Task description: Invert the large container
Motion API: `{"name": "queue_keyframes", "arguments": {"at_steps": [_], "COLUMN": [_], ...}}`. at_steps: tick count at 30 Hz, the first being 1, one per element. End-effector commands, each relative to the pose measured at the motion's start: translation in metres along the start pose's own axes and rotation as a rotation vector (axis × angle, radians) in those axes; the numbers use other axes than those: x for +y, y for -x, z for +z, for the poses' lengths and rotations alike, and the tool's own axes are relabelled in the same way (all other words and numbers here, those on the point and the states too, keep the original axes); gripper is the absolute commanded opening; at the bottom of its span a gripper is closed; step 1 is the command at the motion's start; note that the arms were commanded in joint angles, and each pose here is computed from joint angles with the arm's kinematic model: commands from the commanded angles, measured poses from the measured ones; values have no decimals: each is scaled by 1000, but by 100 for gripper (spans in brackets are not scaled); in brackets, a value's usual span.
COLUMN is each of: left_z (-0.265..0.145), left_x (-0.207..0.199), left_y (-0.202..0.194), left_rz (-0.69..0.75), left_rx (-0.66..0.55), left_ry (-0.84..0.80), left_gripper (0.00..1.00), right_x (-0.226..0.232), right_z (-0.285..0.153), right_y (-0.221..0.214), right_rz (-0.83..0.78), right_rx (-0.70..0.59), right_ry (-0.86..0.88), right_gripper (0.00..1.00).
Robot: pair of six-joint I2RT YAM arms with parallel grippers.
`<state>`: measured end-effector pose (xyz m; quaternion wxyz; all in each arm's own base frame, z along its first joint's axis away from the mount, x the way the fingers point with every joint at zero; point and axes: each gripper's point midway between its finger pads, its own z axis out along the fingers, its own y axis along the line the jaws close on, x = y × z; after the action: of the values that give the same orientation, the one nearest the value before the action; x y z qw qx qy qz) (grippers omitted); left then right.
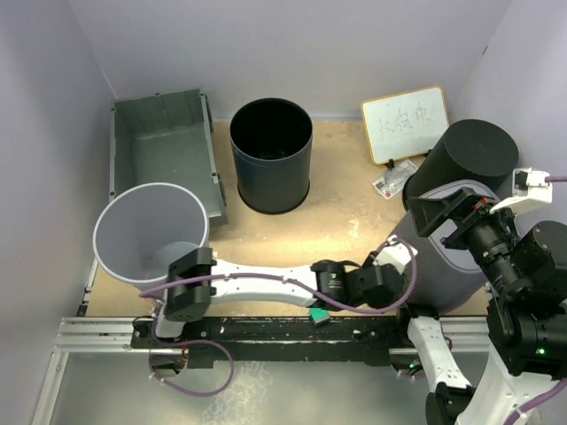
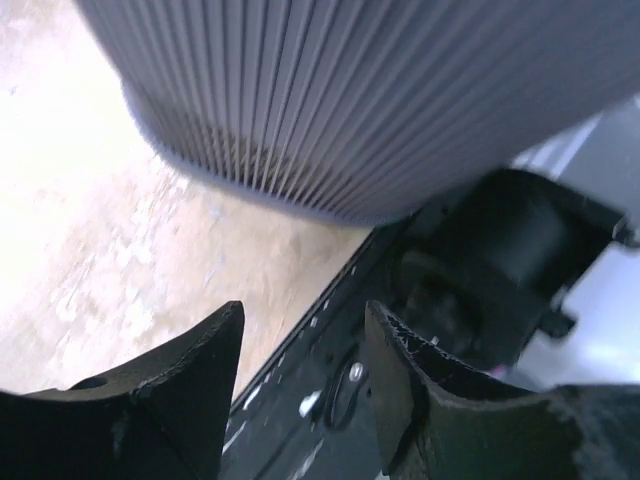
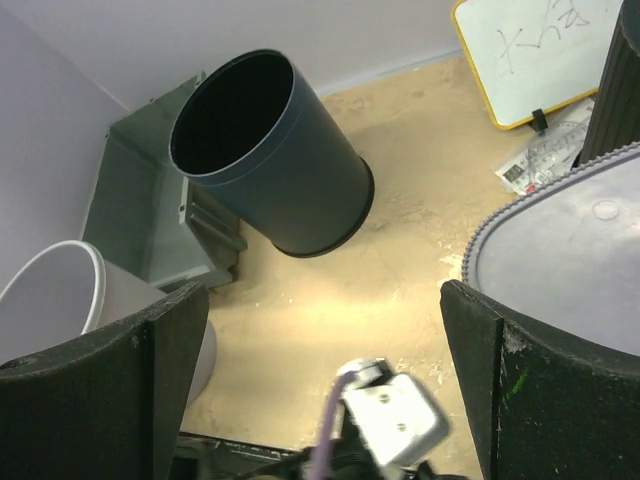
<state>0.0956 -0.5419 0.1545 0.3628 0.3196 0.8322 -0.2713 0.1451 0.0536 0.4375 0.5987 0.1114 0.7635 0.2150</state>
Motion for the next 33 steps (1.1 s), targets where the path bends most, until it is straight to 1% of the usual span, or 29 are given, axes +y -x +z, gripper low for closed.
{"name": "queue_keyframes", "arguments": {"at_steps": [1,4,5,7,8,9,12,16,18,22,24,26,27,31,33], "left_z": [-72,-117,-134,-166,-184,-200,-249,-297,-310,-320,-324,-327,-328,-331,-336], "left_x": [29,50,60,81,93,103,135,166,177,192,194,195,196,201,206], "left_y": [43,50,54,63,68,71,83,94,94,91,93,97,98,99,99], "left_rz": [-39,-86,-104,-157,-189,-220,-331,-457,-482,-480,-491,-495,-496,-511,-530], "left_rx": [-107,-144,-160,-199,-226,-247,-338,-455,-483,-489,-487,-491,-495,-503,-519], "left_ry": [14,32,47,97,130,153,208,238,254,317,338,356,363,396,409], "left_gripper": [50,51,51,52,52,52,53,54,54,54,55,56,56,57,58], "right_x": [-1,2,9,40,47,48,46,52,51,51,52,51,54,108,122], "right_z": [-6,3,6,17,23,27,28,40,49,75,100,129,142,185,208], "right_y": [9,12,14,5,1,0,15,29,33,36,31,20,12,-37,-55], "right_rz": [-48,-6,-10,2,37,51,22,34,34,65,102,105,83,-59,-139], "right_rx": [-51,-58,-53,47,95,105,41,49,59,97,118,129,146,270,307], "right_ry": [-9,11,53,247,308,324,291,323,321,372,416,399,376,382,321], "right_gripper": [100,100,100,100,100,100,100,100,100,100,100,100,100,100,100]}}
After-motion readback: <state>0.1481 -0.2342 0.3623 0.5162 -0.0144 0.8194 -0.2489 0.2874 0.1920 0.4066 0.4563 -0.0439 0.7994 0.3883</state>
